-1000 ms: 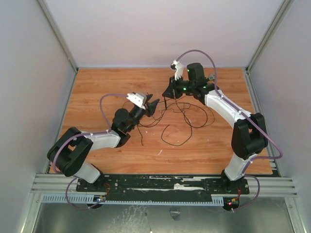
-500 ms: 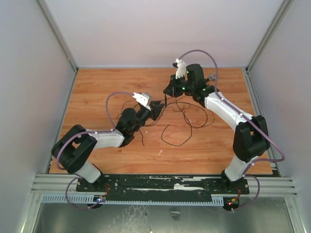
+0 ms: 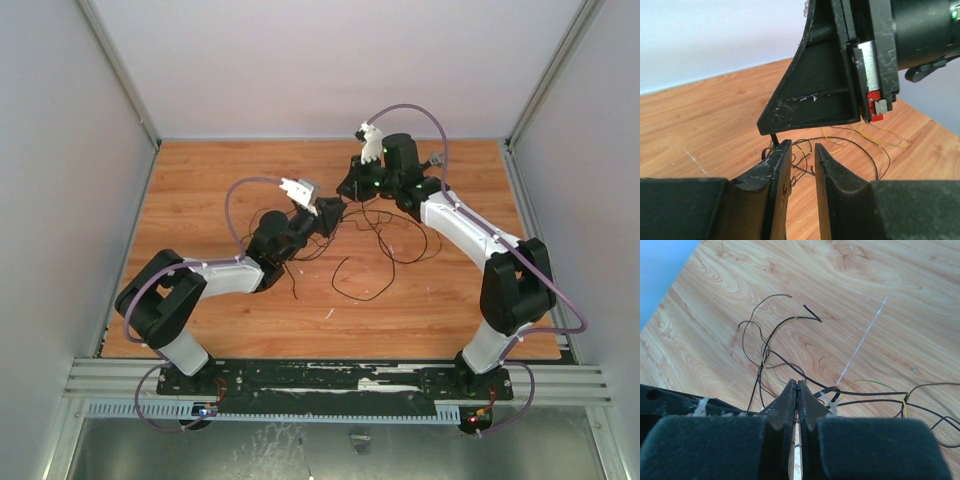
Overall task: Zip-tie the wires
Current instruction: Tie the cable at the center of the board.
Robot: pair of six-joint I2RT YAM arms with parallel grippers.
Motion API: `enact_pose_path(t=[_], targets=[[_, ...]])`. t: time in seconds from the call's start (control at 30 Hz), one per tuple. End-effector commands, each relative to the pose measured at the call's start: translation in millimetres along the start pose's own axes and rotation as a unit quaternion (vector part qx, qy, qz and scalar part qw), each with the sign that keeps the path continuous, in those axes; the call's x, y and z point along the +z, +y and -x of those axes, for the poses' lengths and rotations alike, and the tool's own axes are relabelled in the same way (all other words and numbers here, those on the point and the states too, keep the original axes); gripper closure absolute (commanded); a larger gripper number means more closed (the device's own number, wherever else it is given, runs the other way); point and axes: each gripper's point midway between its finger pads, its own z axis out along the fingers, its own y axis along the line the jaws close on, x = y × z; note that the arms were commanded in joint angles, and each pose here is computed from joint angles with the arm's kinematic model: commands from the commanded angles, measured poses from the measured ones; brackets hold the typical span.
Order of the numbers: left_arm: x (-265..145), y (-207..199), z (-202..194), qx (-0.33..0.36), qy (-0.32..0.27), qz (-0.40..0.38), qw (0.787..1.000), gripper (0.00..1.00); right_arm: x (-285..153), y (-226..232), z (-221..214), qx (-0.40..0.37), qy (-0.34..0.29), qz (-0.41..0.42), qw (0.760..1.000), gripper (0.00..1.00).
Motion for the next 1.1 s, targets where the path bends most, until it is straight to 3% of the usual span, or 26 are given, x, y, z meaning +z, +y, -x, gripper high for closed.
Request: enact_pose_path(t=[0.0,0.43,1.07], targets=[[11,-2,-6,0.001,0.014,0.001,1.0,0.7,-7,11,16,-0.008,-0.031,0.001,0.999,1.0],[18,2,-9,0.003,0.013,0.009,1.0,0.77,-6,15,14,-0.006,-0.03,0.002,1.0,1.0],[22,13,-12,0.012,0.012,0.039,0.999,0.97,-7,22,14,-0.007,-0.03,0.006,0.999,1.0]])
